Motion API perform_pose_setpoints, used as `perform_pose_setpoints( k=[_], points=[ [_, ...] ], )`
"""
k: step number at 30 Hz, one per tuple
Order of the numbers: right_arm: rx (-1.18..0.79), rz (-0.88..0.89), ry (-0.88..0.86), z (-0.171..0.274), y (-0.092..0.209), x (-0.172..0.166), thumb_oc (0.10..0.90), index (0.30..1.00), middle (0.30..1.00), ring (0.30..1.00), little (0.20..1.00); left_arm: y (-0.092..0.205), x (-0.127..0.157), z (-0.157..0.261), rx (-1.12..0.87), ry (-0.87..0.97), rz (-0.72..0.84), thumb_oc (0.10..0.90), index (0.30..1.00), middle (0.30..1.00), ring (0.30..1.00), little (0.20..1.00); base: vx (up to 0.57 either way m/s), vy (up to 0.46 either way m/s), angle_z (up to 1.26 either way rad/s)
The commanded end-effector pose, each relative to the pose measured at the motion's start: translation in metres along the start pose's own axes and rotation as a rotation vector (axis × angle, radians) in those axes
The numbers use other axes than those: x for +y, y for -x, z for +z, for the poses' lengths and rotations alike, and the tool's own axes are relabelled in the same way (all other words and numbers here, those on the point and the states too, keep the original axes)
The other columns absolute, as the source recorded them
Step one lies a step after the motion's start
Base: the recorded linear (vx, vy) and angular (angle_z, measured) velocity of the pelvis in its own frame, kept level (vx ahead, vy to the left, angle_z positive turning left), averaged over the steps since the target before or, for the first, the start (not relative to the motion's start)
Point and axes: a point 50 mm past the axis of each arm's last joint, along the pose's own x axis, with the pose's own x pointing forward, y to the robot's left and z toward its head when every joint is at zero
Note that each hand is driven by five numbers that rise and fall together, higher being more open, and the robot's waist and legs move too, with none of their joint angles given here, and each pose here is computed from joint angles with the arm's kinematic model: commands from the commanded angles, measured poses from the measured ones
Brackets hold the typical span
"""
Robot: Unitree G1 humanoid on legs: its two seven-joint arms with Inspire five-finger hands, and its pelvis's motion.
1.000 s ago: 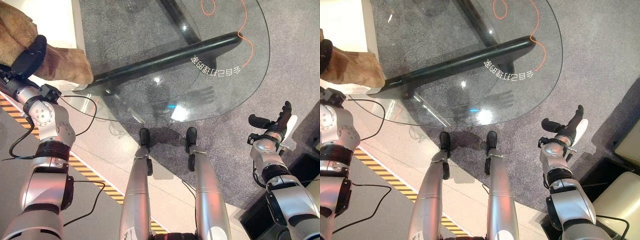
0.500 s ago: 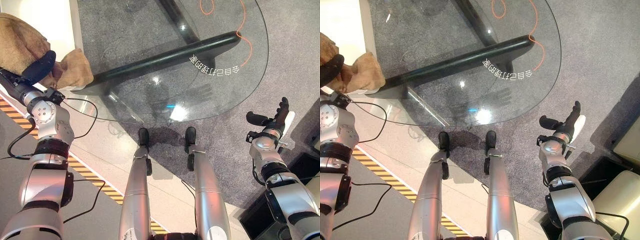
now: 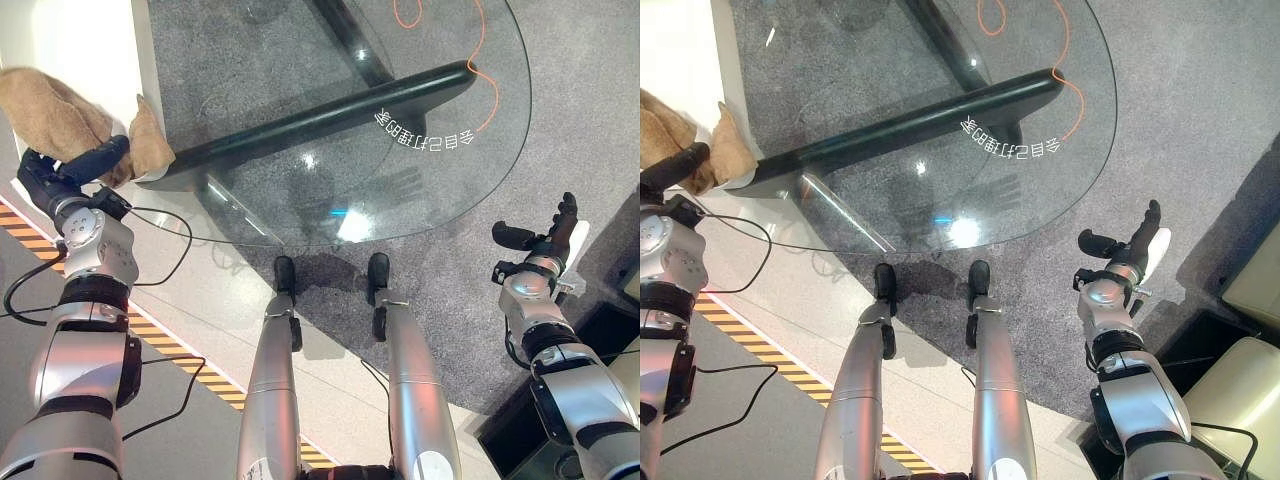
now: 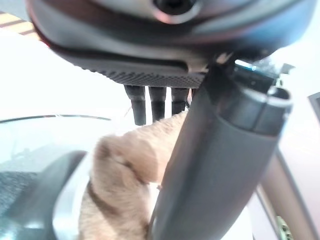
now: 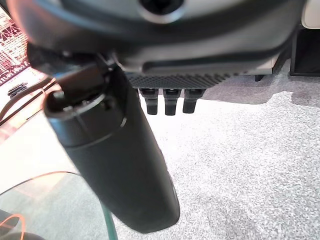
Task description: Wipe the table with a cloth and put it in the basket.
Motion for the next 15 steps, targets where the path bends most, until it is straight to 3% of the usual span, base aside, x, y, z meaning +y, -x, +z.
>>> perform_pose_setpoints(
  k=[1,12,15],
  points=[
    [-0.075,-0.086,0.025,0.015,-0.0191,-0.0336,0.8,0.9,0.9,0.9,0.9,-0.0174,0.0177,0.0702,-0.192,0.029,0.088,0.8,0.9,0.9,0.9,0.9,0.0,0.0,0.0],
    [-0.075,-0.085,0.032,0.0148,-0.0196,-0.0349,0.8,0.9,0.9,0.9,0.9,-0.0176,0.0155,0.0721,-0.2,-0.035,0.098,0.8,0.9,0.9,0.9,0.9,0.0,0.0,0.0],
    [-0.075,-0.085,0.032,0.0144,-0.0193,-0.0347,0.8,0.9,0.9,0.9,0.9,-0.0169,0.0151,0.0757,-0.253,-0.155,0.123,0.8,0.9,0.9,0.9,0.9,0.0,0.0,0.0]
  ],
)
